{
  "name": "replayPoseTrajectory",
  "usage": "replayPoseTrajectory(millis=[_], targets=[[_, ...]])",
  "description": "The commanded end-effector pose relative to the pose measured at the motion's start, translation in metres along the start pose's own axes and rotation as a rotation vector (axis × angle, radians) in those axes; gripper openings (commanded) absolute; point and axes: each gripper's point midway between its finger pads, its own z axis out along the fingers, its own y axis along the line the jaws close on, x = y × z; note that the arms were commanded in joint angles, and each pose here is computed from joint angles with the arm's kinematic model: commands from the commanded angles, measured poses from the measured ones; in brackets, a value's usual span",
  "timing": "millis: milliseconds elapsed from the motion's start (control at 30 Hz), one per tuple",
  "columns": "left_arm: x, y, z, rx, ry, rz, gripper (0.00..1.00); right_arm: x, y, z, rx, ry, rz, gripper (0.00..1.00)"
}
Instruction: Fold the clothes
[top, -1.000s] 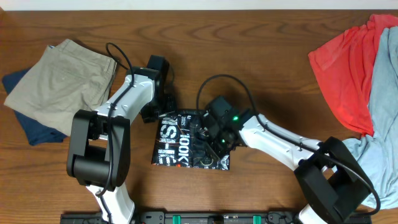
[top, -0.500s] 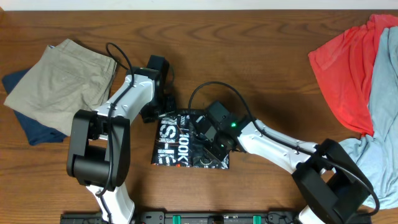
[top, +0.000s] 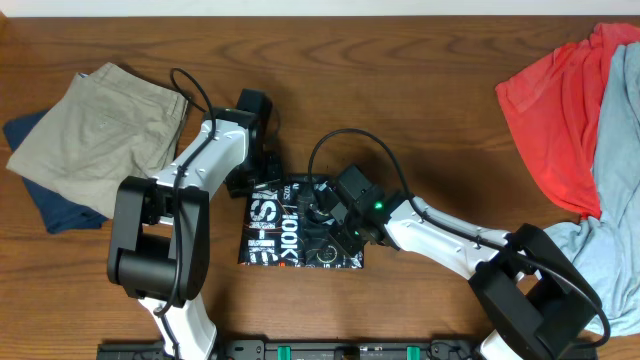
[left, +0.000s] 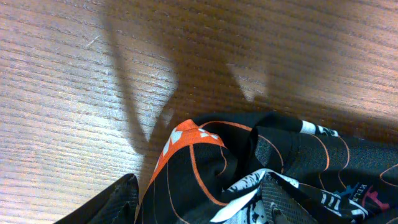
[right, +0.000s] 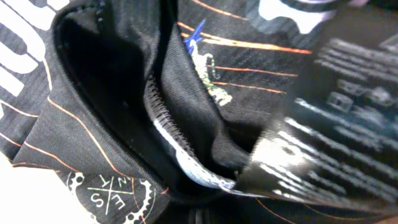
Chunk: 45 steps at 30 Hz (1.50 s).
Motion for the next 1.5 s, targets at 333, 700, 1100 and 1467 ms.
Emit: replayPoseTrajectory(millis=[333,700,1100,1467], targets=[[0.005,0.005,0.007,-0.025,0.025,0.016,0.65,0.006,-0.008,-0.047,0.014,-0.038,0.101,0.01],[0.006,0.006,0.007,-0.027,0.029,0.015,0.65,0.020,-0.014,-0.082,0.027,-0.039,0.157,0.13],[0.007,0.006,0.007,-0.030,0.036,0.014,0.65,-0.019,0.014,-0.086,-0.147,-0.189,0.104,0.43],[0.009,0.007,0.007,-0.033,0.042,0.014,0.65,-0.008,0.032,-0.041,-0.171,-0.083,0.059,0.38]])
